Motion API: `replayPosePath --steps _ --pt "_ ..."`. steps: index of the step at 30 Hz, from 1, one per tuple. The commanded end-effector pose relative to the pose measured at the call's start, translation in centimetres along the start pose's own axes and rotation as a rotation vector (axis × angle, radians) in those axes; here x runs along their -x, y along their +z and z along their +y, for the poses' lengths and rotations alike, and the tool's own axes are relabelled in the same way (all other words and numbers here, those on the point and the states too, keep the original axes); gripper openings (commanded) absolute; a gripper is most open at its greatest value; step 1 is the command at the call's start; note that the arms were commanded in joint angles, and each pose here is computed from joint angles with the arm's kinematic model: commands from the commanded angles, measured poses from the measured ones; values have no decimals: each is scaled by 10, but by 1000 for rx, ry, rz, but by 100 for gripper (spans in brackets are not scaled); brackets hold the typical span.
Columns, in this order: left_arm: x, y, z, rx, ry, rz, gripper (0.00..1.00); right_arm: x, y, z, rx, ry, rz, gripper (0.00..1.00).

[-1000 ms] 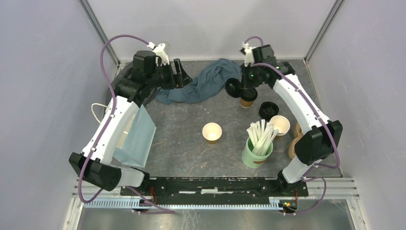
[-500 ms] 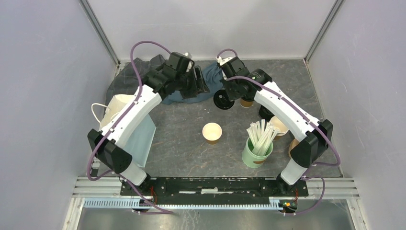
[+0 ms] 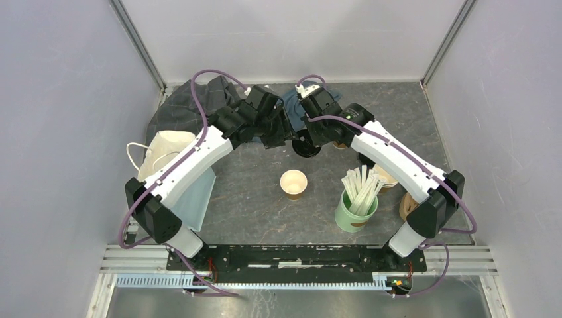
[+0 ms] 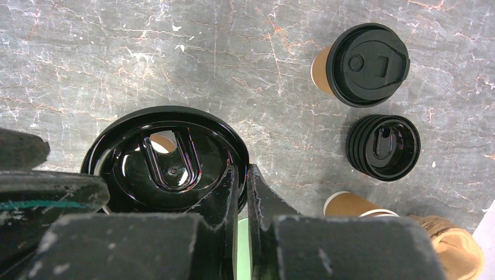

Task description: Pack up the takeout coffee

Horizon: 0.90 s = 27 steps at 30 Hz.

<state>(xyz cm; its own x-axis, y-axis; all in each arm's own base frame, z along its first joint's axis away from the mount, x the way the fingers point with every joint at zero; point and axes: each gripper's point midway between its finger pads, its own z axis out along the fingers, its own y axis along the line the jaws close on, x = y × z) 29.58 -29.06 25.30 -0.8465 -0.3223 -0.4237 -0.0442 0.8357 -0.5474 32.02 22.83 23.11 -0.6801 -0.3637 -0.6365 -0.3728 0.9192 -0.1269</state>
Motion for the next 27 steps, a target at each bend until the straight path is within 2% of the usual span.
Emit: replayPosePath --steps 1,6,14,18,21,27 --pt "10 -2 -20 -51 -34 -49 54 11 -16 -4 -5 49 -67 2" --pt "6 4 -14 -30 -17 -38 43 11 -17 -2 -5 50 -66 2" --pt "4 10 -11 -17 12 -30 40 11 -18 6 6 44 -68 2" --pt "6 12 -9 3 31 -30 34 10 -19 8 6 42 -66 2" --pt "7 12 -8 7 41 -33 24 9 -20 8 5 41 -69 2" --pt "9 11 -7 15 55 -38 17 9 -22 9 8 42 -76 3"
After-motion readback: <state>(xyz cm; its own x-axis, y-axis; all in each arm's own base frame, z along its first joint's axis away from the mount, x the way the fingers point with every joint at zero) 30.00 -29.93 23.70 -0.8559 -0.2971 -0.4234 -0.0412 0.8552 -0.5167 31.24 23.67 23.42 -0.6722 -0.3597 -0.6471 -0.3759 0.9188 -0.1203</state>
